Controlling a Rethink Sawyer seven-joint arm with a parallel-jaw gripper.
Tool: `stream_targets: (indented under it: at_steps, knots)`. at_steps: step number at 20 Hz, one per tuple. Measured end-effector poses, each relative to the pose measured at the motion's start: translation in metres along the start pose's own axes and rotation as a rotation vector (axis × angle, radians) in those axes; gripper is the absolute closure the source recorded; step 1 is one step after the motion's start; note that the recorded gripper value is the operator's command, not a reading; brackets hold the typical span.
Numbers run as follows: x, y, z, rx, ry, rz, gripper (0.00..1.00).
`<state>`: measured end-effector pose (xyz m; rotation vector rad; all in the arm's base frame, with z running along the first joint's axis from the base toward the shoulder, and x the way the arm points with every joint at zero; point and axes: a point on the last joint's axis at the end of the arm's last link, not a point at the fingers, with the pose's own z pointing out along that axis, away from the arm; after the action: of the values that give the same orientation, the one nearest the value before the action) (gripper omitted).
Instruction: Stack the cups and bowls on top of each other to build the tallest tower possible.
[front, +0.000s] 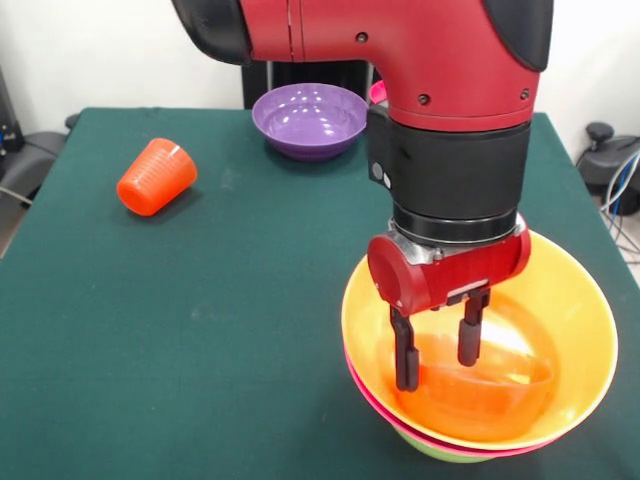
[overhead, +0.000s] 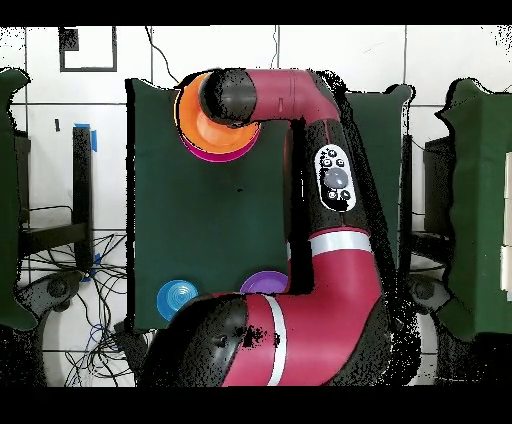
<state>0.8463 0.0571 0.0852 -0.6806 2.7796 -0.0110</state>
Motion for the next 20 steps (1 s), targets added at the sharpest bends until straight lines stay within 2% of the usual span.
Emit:
stream_targets:
  at_steps: [9, 16, 20]
  knots:
    - [-0.0020, -0.0036, 0.0038, 0.052, -0.048, -0.002, 0.00]
    - [-0.0014, -0.0038, 0.0063, 0.086, -0.066, 0.042, 0.00]
    - [-0.0012, -0.0019, 0.0074, 0.088, -0.066, 0.053, 0.00]
